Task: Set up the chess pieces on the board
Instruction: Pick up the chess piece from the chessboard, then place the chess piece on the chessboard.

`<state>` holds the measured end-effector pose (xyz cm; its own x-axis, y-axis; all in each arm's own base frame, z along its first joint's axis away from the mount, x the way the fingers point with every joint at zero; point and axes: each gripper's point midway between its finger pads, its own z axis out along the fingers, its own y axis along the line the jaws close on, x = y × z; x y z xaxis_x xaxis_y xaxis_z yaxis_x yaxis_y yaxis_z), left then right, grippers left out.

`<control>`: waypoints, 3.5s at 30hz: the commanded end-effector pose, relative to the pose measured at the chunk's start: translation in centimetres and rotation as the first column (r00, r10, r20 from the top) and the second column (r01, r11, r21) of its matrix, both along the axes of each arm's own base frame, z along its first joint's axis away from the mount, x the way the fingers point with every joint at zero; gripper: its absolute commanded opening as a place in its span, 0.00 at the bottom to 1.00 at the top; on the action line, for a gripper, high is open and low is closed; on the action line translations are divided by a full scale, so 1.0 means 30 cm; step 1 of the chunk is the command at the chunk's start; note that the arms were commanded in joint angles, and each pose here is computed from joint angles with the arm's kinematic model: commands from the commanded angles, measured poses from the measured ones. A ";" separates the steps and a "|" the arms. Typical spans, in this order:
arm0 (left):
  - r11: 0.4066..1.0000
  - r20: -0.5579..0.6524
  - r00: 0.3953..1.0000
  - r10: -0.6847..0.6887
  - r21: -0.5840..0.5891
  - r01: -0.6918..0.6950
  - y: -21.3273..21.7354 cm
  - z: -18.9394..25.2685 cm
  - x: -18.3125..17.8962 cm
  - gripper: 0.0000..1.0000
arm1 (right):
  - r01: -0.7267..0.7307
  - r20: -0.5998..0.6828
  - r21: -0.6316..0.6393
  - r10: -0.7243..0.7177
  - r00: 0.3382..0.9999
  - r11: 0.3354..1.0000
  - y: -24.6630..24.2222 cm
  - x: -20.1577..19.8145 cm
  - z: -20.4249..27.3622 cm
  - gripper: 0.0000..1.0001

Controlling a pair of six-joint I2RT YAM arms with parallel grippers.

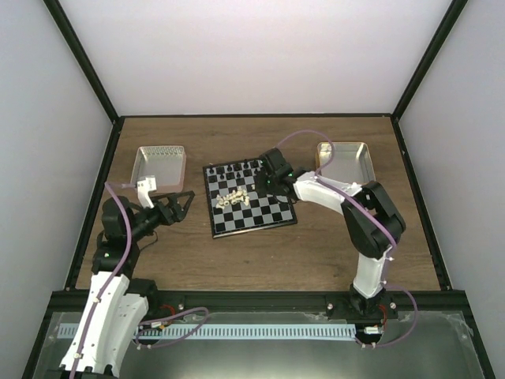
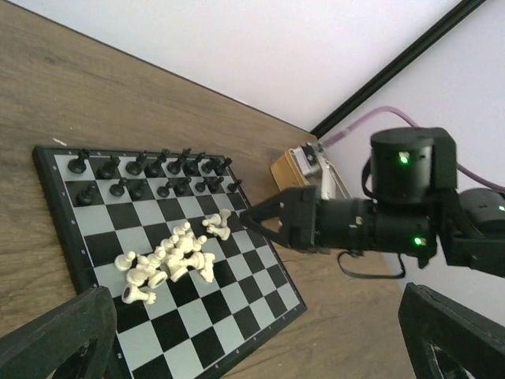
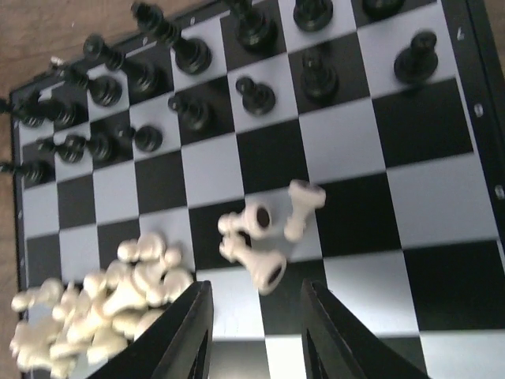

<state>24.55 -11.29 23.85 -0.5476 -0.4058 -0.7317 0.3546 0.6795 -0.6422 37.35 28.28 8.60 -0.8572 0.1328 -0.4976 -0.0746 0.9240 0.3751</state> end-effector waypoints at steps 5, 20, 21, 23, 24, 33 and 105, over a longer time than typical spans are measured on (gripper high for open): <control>0.999 0.019 0.999 -0.036 -0.027 0.036 -0.020 0.010 -0.013 1.00 | 0.041 0.024 -0.088 -0.039 0.999 0.995 0.025 0.104 -0.022 0.26; 0.999 0.015 1.000 -0.026 -0.028 0.027 -0.015 0.006 -0.004 0.99 | -0.048 -0.058 -0.096 0.042 0.997 0.994 0.042 0.046 -0.112 0.22; 0.999 0.015 1.000 -0.027 -0.028 0.027 -0.016 0.006 -0.004 0.99 | -0.051 -0.060 -0.097 0.045 0.997 0.994 0.044 0.046 -0.117 0.22; 0.999 0.012 1.000 -0.025 -0.027 0.025 -0.015 0.004 -0.003 0.99 | -0.053 -0.062 -0.098 0.048 0.997 0.994 0.046 0.048 -0.120 0.22; 0.999 0.011 1.000 -0.024 -0.027 0.025 -0.015 0.003 -0.003 0.99 | -0.057 -0.065 -0.100 0.051 0.997 0.993 0.047 0.047 -0.124 0.22; 0.999 0.013 1.000 -0.021 -0.024 0.021 -0.013 0.005 -0.001 0.99 | -0.116 -0.095 -0.124 0.105 0.990 0.985 0.029 -0.006 -0.146 0.15; 0.929 -0.450 0.839 -0.306 -0.334 0.160 -0.507 -0.375 0.056 0.29 | -0.375 0.106 0.585 0.391 0.914 0.719 0.181 -0.384 0.157 0.11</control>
